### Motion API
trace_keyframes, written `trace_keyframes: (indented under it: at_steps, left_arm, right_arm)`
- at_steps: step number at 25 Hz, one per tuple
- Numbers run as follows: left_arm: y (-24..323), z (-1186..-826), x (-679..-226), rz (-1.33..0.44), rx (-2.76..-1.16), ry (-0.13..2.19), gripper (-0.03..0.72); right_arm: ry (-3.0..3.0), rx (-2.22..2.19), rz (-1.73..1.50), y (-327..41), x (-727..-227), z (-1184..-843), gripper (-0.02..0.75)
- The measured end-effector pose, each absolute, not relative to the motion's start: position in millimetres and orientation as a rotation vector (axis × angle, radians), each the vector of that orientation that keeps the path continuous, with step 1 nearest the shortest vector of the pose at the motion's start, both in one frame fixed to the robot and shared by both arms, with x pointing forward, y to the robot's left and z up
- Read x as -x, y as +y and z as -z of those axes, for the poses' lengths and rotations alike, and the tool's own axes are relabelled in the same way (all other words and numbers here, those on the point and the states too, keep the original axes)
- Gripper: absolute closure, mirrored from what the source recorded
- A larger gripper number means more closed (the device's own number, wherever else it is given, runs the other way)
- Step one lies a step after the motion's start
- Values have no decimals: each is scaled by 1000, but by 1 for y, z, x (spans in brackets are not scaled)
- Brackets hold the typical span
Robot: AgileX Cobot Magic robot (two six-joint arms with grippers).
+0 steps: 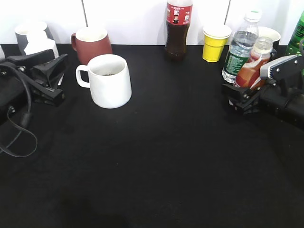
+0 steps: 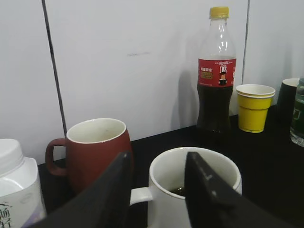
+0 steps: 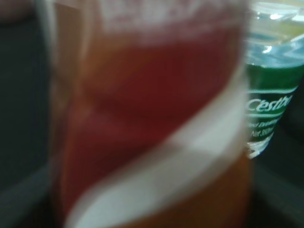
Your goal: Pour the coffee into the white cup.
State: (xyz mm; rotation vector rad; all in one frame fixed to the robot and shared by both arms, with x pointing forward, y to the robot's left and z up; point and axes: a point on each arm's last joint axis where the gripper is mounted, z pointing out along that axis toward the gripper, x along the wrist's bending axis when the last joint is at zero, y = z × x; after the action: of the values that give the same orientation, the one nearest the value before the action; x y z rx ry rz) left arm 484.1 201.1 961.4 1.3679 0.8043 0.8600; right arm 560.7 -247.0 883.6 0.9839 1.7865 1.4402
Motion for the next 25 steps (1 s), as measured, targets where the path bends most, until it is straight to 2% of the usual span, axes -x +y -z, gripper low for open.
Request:
trace_keyframes:
  at_steps: [7, 10, 12, 16, 18, 21, 25]
  left_arm:
    - [203, -968, -480, -857, -1415, 823, 397]
    - [206, -960, -478, -815, -1576, 928, 397]
    - [208, -962, -483, -743, -1691, 1077, 397]
    - [215, -999, -493, -534, -1826, 1548, 397]
    - [212, -1027, -497, -408, -1894, 1694, 397]
    - [201, -1079, -482, -380, -1879, 1624, 397]
    - [197, -1123, -425, -427, -1924, 1407, 397]
  right_arm:
    - [1741, -1174, -1327, -259, -524, -877, 83]
    - [1751, -1210, -1278, -262, -512, -887, 83]
    - [1803, -1309, -1157, -268, -506, -897, 85]
    - [1765, -1569, -961, -282, -496, -951, 104]
    - [1741, -1665, -805, -285, -488, -991, 154]
    - [1825, -1654, -738, -252, -482, -1047, 253]
    - [1961, -1659, -792, -234, -453, -1082, 279]
